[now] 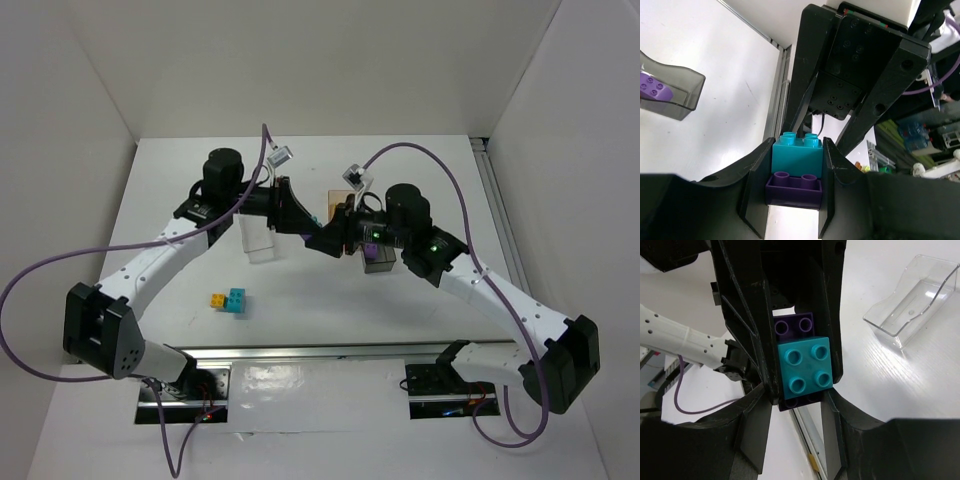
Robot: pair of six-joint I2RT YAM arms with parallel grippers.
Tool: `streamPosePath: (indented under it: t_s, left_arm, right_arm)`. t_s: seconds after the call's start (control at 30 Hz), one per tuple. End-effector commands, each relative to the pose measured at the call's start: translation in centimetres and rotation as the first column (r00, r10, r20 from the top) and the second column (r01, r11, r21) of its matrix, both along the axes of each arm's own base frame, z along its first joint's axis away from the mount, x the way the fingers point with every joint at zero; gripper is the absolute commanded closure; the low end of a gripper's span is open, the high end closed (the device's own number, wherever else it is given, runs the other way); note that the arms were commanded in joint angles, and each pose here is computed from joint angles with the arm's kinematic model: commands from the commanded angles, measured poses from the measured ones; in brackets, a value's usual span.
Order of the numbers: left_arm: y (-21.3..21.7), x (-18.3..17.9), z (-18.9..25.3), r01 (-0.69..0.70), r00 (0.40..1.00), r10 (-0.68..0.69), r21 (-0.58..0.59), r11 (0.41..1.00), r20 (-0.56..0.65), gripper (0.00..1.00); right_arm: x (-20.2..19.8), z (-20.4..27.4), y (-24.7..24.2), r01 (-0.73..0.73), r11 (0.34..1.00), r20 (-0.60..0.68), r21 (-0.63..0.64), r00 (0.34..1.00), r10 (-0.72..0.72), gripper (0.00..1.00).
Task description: Sort the legos into containers by color
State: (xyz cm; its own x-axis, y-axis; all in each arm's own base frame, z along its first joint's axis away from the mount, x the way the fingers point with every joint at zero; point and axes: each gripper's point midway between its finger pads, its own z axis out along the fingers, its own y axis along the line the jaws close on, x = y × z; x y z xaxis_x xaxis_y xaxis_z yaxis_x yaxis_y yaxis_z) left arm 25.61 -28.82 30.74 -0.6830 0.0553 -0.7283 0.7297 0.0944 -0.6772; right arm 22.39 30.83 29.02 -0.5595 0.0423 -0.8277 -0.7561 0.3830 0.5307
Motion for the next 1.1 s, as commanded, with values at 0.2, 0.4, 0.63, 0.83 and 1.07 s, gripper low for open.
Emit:
streamPosePath:
  t_s: [0.2, 0.4, 0.63, 0.83, 1.07]
  left_arm:
    - [1.3, 1.5, 2.4, 0.006, 0.987, -0.004, -0.011, 1.000, 0.162, 1.00]
    - [1.0, 2.8, 1.2, 0.002, 0.990, -0.006, 0.024, 1.000, 0.142, 1.00]
    - [0.7, 4.2, 0.4, 0.015, 0.995, -0.018, 0.027, 1.000, 0.102, 0.64]
    - [0.3, 4.9, 0.0, 0.036, 0.996, -0.037, 0.021, 0.999, 0.082, 0.46]
    - [0.2, 5.2, -0.6, 0.020, 0.997, -0.021, 0.016, 1.000, 0.071, 0.20]
  right_arm:
    - [-0.6, 0.1, -2.0, 0.011, 0.989, -0.011, -0.145, 1.000, -0.013, 0.94]
    - [0.6, -2.1, -2.2, 0.038, 0.986, -0.029, -0.163, 0.999, -0.043, 0.95]
    - [1.8, -4.0, -1.9, 0.044, 0.986, -0.060, -0.162, 0.997, -0.055, 0.96]
    - [2.4, -4.8, -2.0, 0.077, 0.983, -0.057, -0.167, 0.995, -0.088, 0.96]
    - [2.6, -6.4, -2.5, 0.092, 0.976, -0.088, -0.200, 0.990, -0.111, 0.98]
